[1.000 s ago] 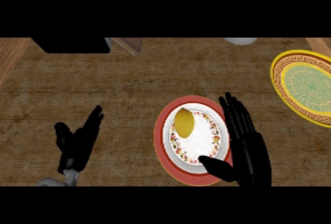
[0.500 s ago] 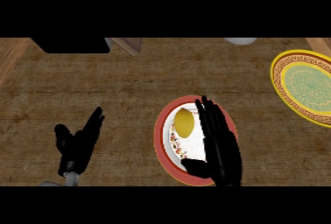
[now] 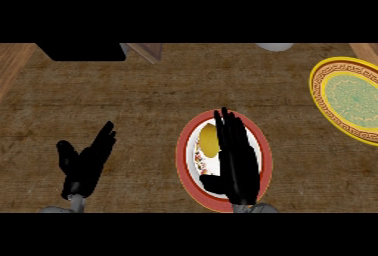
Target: Pick the lemon from the plate and place it in the plate
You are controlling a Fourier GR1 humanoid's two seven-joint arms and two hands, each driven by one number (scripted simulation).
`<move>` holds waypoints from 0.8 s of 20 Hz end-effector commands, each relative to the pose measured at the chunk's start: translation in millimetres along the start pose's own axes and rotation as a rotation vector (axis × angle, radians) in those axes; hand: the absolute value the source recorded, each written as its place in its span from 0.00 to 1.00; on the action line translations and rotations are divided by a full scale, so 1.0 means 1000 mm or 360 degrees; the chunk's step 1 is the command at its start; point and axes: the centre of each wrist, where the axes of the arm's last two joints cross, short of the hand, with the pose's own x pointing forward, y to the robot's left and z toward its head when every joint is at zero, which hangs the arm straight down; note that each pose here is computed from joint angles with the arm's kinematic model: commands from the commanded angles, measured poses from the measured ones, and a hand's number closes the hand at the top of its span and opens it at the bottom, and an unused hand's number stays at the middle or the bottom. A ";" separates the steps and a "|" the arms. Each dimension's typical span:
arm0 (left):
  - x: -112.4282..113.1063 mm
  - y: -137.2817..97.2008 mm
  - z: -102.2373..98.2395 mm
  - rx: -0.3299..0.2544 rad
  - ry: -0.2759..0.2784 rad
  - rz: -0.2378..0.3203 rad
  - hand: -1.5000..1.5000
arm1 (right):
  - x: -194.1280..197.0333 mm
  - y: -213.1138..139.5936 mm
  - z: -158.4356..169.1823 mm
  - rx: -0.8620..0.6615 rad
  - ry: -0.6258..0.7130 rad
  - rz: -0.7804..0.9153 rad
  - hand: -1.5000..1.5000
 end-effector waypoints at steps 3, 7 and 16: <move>0.005 0.000 -0.016 0.0017 0.0048 0.0013 0.50 | -0.018 -0.001 -0.028 -0.0014 0.0087 0.0063 0.00; -0.013 -0.007 0.008 -0.0009 0.0031 0.0004 0.50 | -0.009 0.009 -0.031 0.0034 0.0076 0.0055 0.00; -0.003 -0.021 -0.001 0.0019 0.0038 -0.0023 0.50 | -0.016 0.036 -0.039 0.0232 0.0003 0.0268 1.00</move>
